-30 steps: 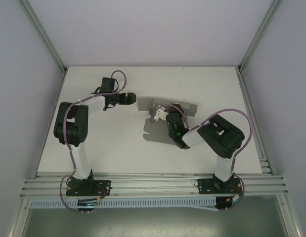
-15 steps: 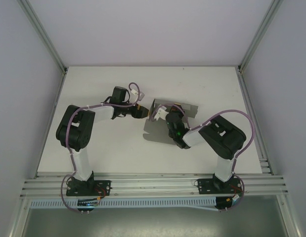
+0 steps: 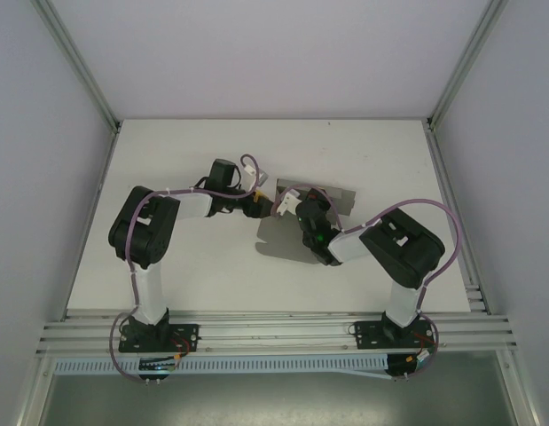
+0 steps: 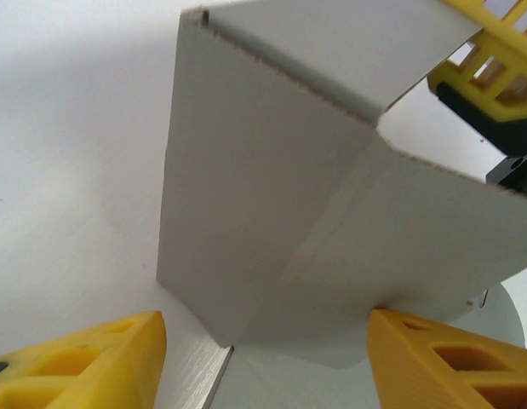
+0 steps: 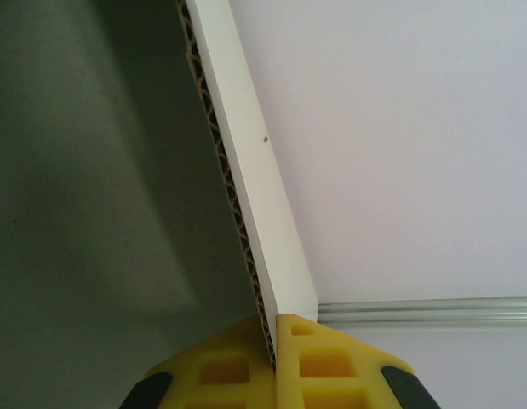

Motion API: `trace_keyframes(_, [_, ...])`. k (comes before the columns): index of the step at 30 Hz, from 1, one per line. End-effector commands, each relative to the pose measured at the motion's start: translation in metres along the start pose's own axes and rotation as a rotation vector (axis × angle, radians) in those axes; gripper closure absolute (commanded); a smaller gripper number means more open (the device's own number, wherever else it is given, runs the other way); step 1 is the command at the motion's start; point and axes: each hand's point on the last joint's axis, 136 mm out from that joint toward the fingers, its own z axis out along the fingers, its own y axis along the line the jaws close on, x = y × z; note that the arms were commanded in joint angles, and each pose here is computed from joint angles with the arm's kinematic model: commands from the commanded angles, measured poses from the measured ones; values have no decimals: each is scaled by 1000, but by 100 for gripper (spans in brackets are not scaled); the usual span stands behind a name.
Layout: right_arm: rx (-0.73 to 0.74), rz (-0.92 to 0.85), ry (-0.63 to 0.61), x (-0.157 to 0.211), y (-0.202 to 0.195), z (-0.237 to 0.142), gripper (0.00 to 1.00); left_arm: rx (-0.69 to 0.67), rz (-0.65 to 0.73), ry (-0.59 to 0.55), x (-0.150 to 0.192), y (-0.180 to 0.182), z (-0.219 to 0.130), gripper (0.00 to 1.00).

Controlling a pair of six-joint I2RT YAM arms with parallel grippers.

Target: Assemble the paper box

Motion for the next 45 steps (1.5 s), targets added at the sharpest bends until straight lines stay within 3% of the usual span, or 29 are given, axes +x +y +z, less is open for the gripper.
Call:
trace_keyframes(1, [-45,29,-31,-7,5,-1,100,45,42,4,5,-9,10,31])
trace_keyframes(4, [-67,20,-39,-8,10,-2,100,-9,50,-19,-5,1,12,32])
trace_keyframes(10, [-119,26,-55,-10,20,-4,100,-42,74,-112,-36,13,19,45])
trace_keyframes(15, [-183,38,-62,-8,31,-7,100,-60,98,-106,-46,21,27,41])
trace_keyframes(18, [-201,33,-57,-6,36,-6,100,-59,122,-152,-55,17,23,45])
trace_keyframes(23, [-256,29,-67,-8,46,-6,100,-42,119,-145,-65,13,28,43])
trace_keyframes(30, [-285,47,-85,-11,47,-10,100,-42,74,-128,-70,16,37,65])
trace_keyframes(33, [-284,50,-87,-11,46,-12,100,-92,66,-116,-68,19,41,72])
trace_keyframes(37, [-280,54,-81,-10,43,-14,100,-299,32,-73,-62,37,37,87])
trace_keyframes(39, [-272,66,-77,-10,40,-15,100,-415,28,-37,-52,46,34,82])
trace_keyframes(41, [-276,83,-83,-13,38,-18,100,-545,6,-15,-44,57,31,86])
trace_keyframes(45, [-283,124,-92,-16,37,-21,100,-562,-51,-28,-30,58,36,88])
